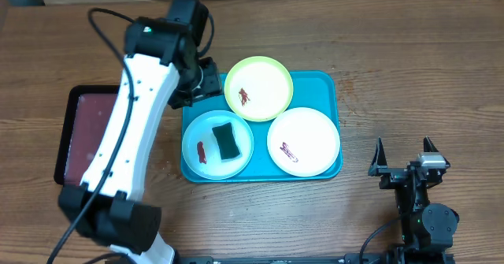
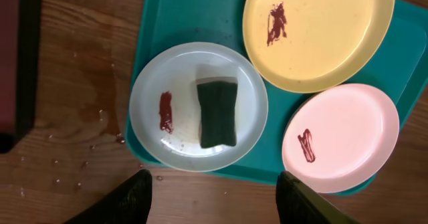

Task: Clean dirty plates on tray and stack at the side
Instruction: 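Raise the left gripper off the plate and lift the right arm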

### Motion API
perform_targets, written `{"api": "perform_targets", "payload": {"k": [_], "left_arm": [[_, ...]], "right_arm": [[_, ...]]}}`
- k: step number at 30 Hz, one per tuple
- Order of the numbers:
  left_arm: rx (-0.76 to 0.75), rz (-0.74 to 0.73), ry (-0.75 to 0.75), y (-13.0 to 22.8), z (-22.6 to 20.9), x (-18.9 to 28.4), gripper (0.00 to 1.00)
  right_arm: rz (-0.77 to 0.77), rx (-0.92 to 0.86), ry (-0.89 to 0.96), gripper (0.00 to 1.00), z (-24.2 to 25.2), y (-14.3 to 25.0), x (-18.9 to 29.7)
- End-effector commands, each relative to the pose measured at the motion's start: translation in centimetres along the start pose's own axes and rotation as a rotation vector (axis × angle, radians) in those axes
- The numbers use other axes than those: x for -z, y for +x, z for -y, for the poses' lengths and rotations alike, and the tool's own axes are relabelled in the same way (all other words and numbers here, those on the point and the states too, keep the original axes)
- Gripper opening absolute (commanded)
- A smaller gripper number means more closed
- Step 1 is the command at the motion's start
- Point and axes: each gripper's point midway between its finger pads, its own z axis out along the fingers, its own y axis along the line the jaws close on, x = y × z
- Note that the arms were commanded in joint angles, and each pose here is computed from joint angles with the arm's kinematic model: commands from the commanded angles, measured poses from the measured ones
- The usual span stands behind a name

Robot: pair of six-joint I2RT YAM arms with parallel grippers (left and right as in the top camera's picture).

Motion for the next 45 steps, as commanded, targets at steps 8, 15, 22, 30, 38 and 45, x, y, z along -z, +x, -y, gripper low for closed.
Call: {"api": "perform_targets", "payload": {"k": [8, 15, 22, 30, 38, 45], "left_arm": [[0.038, 0.201, -0.069, 2.9, -5.3, 8.6, 0.65], [0.064, 0.181, -0.093, 5.0, -6.8, 8.3, 0.9], [0.217, 0.205, -0.095, 4.2, -7.3, 7.6, 1.0], [0.235, 0.204, -0.114, 3.6, -8.6, 7.6, 1.0], [0.235, 0.202, -0.158, 3.8, -9.7, 7.7, 1.0], [0.234, 0.196, -0.159, 3.9, -9.7, 7.7, 1.0]], "right_arm": [[0.003, 0.004, 0.0, 1.0, 0.0, 0.2, 0.0], [0.004, -0.071, -0.846, 1.0, -12.9, -0.6, 5.8], [0.259, 0.111, -1.279, 1.0, -16.5, -5.6, 13.6], [0.508, 0.124, -1.069, 1.0, -14.8, -16.7, 14.8], [0.285, 0.11, -0.979, 1.0, -13.5, -27.6, 11.6], [-0.029, -0.044, -1.324, 1.0, -14.2, -31.6, 11.2]]}}
